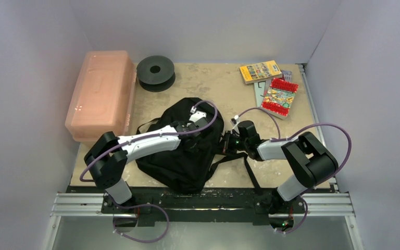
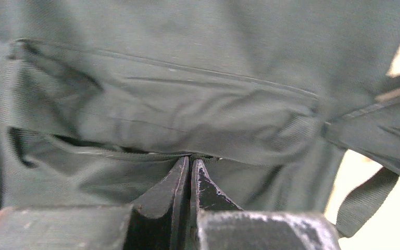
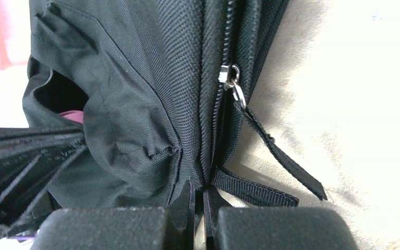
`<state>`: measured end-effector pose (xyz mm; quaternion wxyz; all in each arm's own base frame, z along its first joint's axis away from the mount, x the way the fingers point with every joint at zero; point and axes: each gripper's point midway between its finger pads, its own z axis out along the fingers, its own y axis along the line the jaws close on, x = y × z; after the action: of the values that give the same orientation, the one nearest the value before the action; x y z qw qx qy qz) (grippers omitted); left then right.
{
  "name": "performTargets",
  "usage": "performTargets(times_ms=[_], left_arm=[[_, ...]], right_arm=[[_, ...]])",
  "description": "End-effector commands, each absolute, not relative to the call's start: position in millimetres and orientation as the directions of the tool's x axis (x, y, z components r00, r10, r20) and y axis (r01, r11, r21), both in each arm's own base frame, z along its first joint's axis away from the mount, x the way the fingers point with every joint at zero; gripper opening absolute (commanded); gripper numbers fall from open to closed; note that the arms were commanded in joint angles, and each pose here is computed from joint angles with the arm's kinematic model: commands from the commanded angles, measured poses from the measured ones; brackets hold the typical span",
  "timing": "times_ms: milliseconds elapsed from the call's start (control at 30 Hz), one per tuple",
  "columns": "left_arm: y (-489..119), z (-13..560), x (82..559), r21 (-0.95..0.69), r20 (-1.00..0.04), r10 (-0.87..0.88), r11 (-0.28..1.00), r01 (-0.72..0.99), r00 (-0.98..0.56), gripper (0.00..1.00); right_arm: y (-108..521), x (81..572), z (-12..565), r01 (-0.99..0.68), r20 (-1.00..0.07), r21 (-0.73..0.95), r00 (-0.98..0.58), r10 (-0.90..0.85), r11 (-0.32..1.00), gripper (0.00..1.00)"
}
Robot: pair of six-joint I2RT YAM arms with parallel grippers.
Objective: Pack the student bag
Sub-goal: Zip the student bag at the center of the board.
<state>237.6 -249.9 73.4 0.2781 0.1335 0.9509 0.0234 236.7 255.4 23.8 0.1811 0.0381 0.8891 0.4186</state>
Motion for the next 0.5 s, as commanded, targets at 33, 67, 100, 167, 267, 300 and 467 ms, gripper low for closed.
performTargets(times_ms=[33, 67, 100, 167, 267, 300, 467], left_arm=[[-171, 95, 261, 0.224, -0.582, 0.092, 0.973, -0.05, -0.808, 0.0], [-163, 99, 266, 0.216, -0.598, 0.072, 0.974, -0.074, -0.798, 0.0], [-155, 107, 268, 0.191, -0.622, 0.05, 0.978, -0.089, -0.782, 0.0], [-141, 119, 274, 0.16, -0.647, 0.016, 0.98, -0.116, -0.762, 0.0], [-115, 135, 283, 0.171, -0.67, -0.007, 0.972, -0.163, -0.742, 0.0], [-104, 137, 287, 0.184, -0.671, -0.017, 0.965, -0.188, -0.742, 0.0], [-83, 133, 298, 0.192, -0.632, -0.097, 0.942, -0.277, -0.769, 0.0]], right_arm=[[217, 252, -2, 0.083, -0.303, 0.683, -0.872, 0.385, 0.726, 0.0], [211, 253, -3, 0.1, -0.301, 0.682, -0.865, 0.403, 0.725, 0.0], [206, 254, -3, 0.114, -0.301, 0.681, -0.857, 0.418, 0.723, 0.0], [195, 254, -2, 0.132, -0.311, 0.677, -0.84, 0.444, 0.724, 0.0], [184, 257, 2, 0.139, -0.338, 0.664, -0.821, 0.461, 0.734, 0.0], [184, 257, 4, 0.133, -0.345, 0.666, -0.818, 0.461, 0.734, 0.0], [180, 257, 13, 0.104, -0.383, 0.667, -0.801, 0.459, 0.737, 0.0]])
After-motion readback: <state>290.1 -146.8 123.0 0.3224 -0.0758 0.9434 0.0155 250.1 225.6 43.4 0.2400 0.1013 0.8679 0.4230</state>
